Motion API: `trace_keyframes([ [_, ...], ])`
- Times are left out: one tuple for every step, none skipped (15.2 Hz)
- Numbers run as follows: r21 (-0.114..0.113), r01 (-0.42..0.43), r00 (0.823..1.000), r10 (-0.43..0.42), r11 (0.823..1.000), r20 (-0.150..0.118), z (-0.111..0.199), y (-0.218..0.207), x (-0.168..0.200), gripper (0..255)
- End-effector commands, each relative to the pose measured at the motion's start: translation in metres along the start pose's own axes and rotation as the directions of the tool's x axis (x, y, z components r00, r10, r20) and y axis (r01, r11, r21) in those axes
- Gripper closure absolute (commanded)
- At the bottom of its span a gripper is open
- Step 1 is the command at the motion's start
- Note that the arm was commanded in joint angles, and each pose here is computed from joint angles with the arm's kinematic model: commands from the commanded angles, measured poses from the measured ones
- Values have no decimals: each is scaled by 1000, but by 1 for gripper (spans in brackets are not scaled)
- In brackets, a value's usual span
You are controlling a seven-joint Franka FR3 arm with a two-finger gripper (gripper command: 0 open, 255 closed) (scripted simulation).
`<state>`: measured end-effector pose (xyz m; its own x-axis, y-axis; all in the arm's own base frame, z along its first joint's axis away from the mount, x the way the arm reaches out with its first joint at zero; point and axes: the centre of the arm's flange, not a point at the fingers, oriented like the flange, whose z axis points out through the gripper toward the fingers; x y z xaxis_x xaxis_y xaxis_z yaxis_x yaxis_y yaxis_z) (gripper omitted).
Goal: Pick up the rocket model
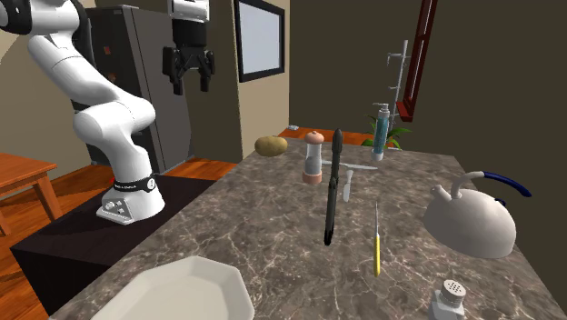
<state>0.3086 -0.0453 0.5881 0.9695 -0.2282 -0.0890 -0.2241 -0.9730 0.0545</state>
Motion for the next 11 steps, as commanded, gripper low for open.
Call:
trace_keyframes([
  [0, 0, 1000, 0, 1000, 0, 0, 0, 0, 0],
  [2, 4, 1000, -4, 1000, -5, 1, 1, 12, 0],
  [4, 8, 1000, -8, 1000, -10, 2, 1, 25, 0],
  [6, 11, 1000, -11, 1000, -15, 2, 2, 37, 0],
  [9, 15, 1000, -15, 1000, -19, 3, 2, 50, 0],
  [11, 19, 1000, -19, 1000, -24, 3, 3, 62, 0],
  [13, 23, 999, -22, 1000, -29, 4, 3, 75, 0],
  [15, 27, 999, -26, 1000, -34, 4, 4, 87, 0],
  [17, 30, 999, -30, 999, -39, 5, 4, 100, 0],
  [19, 34, 998, -33, 999, -44, 5, 4, 112, 0],
  [21, 38, 998, -37, 999, -49, 5, 4, 124, 0],
])
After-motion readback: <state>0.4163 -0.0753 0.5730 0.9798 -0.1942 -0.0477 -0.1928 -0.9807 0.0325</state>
